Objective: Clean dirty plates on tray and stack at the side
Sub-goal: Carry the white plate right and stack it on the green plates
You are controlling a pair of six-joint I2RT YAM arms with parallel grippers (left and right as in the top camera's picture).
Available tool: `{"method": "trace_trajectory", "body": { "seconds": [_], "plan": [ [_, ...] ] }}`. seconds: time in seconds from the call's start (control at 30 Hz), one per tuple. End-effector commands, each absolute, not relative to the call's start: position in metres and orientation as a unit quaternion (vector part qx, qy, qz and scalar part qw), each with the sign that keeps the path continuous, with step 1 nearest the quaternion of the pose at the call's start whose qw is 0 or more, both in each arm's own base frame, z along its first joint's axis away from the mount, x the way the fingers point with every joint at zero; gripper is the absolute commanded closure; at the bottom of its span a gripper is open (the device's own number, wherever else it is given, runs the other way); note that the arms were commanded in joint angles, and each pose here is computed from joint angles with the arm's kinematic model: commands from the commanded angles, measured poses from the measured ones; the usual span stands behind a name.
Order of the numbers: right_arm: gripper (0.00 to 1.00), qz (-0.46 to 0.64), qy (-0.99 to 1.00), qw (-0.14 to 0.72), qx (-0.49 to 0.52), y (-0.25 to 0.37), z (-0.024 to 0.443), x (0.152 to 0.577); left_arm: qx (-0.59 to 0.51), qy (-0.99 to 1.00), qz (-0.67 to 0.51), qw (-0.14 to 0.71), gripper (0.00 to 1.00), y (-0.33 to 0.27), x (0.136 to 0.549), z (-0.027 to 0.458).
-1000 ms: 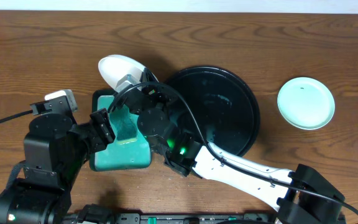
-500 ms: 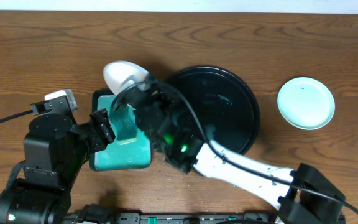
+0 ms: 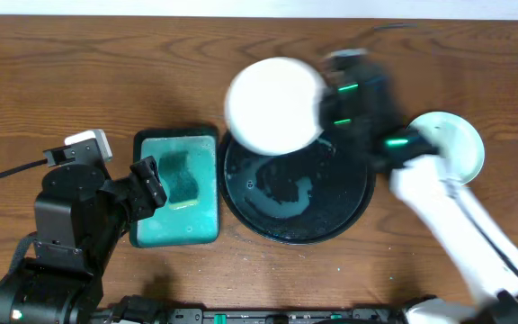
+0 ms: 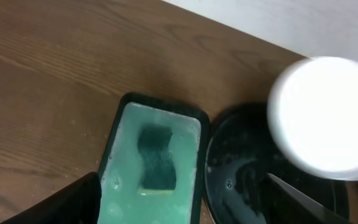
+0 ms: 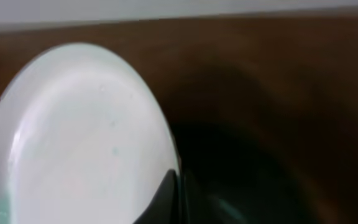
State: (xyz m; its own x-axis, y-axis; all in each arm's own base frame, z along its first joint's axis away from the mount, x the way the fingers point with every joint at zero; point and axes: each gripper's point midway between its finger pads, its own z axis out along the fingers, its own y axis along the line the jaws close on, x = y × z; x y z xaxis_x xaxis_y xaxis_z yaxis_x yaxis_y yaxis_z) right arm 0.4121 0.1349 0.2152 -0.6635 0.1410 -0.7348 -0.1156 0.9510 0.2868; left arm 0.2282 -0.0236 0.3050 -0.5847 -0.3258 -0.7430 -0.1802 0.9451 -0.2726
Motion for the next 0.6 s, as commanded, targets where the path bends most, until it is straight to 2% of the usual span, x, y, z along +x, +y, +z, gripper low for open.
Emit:
{"method": "trace_trajectory", "body": {
  "seconds": [0.0,0.2,0.33,0.43,0.47,0.5,0.57],
  "plan": [
    [0.99,0.157,0.895,0.377,0.176,0.045,0.215,0.406,-0.141,0.883,-0.077,0.441,0.19,-0.02,0.228,0.311],
    [0.99,0.0,0.873,0.285,0.395,-0.132,0.155,0.357,-0.141,0.883,-0.077,0.441,0.19,-0.021,0.228,0.311],
    [0.99,-0.015,0.855,0.223,0.467,-0.186,0.109,0.335,-0.141,0.883,-0.077,0.441,0.19,-0.02,0.228,0.311],
    [0.96,0.02,0.867,0.207,0.454,-0.185,0.087,0.343,-0.141,0.883,-0.077,0.441,0.19,-0.021,0.228,0.311],
    [0.73,0.034,0.873,0.2,0.444,-0.181,0.081,0.346,-0.141,0.883,-0.077,0.441,0.19,-0.02,0.228,0.311],
    [0.57,0.042,0.874,0.195,0.443,-0.178,0.076,0.347,-0.141,0.883,-0.077,0.441,0.19,-0.02,0.228,0.311],
    [0.49,0.09,0.883,0.199,0.415,-0.158,0.079,0.358,-0.141,0.883,-0.077,0.441,0.19,-0.02,0.228,0.311]
  ]
}}
